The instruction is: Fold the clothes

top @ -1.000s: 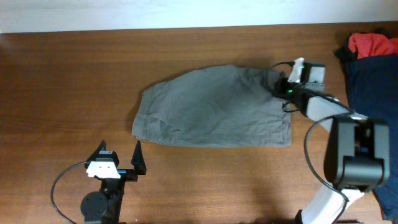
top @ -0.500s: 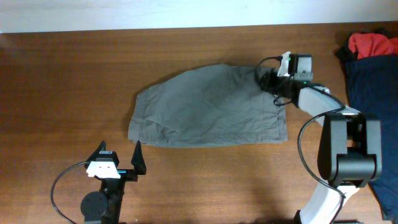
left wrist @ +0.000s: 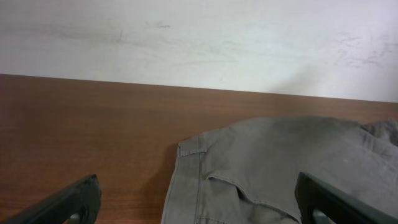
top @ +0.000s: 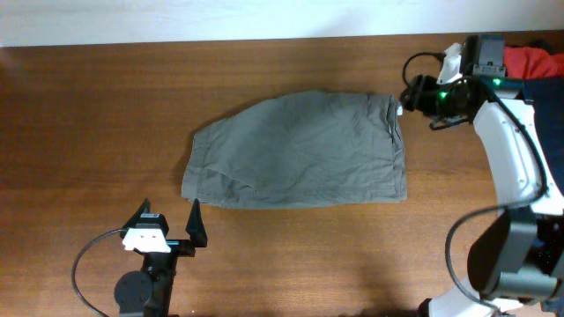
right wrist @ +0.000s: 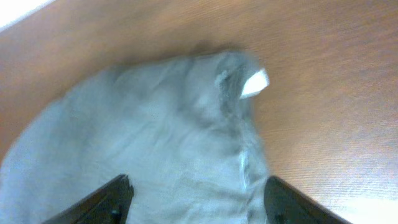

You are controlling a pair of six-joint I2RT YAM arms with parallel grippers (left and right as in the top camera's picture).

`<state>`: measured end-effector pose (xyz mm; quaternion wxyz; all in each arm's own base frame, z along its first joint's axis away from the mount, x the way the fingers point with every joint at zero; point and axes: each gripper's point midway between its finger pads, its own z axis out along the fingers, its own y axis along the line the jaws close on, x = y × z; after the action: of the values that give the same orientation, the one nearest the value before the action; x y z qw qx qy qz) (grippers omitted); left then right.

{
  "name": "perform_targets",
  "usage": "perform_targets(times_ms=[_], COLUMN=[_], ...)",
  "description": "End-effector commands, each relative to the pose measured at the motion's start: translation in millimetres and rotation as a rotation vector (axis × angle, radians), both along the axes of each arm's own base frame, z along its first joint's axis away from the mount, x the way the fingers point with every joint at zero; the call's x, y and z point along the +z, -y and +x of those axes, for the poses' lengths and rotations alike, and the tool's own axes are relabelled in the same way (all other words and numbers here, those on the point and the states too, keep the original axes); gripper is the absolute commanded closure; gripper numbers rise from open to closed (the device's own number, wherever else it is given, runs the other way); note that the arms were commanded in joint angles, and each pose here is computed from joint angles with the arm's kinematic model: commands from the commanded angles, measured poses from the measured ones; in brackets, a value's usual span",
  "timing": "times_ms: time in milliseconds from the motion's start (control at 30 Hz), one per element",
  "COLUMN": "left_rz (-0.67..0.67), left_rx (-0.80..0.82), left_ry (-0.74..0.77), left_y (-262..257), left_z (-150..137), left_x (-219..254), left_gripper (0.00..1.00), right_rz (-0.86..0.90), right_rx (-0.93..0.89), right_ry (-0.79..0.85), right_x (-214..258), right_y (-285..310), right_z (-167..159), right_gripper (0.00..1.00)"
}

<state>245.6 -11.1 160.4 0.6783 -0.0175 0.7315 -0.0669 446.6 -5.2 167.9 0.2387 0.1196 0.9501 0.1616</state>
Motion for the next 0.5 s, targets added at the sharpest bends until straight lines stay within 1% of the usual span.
perform_targets(times_ms=[0, 33, 100, 200, 233, 300, 333, 400, 467], left_rz=[0.016, 0.016, 0.016, 0.017, 0.016, 0.016, 0.016, 0.016, 0.016], left_rx=[0.002, 0.002, 0.002, 0.002, 0.002, 0.002, 0.002, 0.002, 0.002], left_ry=[0.003, 0.003, 0.003, 0.003, 0.003, 0.003, 0.003, 0.003, 0.003], left_y=[-0.2, -0.2, -0.2, -0.3, -0.2, -0.2, -0.2, -0.2, -0.2], left_z=[0.0, 0.0, 0.0, 0.1, 0.0, 0.0, 0.0, 0.0, 0.0], left_x=[-1.6, -1.6, -1.6, -1.6, -1.6, -1.6, -1.6, -1.6, -1.6], left_gripper=[0.01, 0.01, 0.01, 0.01, 0.01, 0.01, 0.01, 0.01, 0.01], right_rz=[0.096, 0.104, 0.105, 0.110, 0.117, 0.132, 0.140, 0.151, 0.146], right_rx=[0.211, 0.233, 0.278, 0.345, 0.351, 0.354, 0.360, 0.368, 0.344], right_ry=[-0.067, -0.113, -0.176, -0.197, -0.200, -0.200, -0.189, -0.177, -0.188], right_x=[-3.9, -11.4, -27.1, -51.1, -56.1, -68.1, -74.9, -81.7, -89.3], right_y=[-55.5, -66.1, -85.5, -117.8, -125.6, -146.9, -160.9, -177.2, -183.4], right_z=[-26.8, -37.3, -53.1, -63.9, -65.8, -68.7, -70.0, -72.5, -75.7], right_gripper=[0.11, 0.06, 0.06, 0.07, 0.13, 0.40, 0.51, 0.60, 0.68])
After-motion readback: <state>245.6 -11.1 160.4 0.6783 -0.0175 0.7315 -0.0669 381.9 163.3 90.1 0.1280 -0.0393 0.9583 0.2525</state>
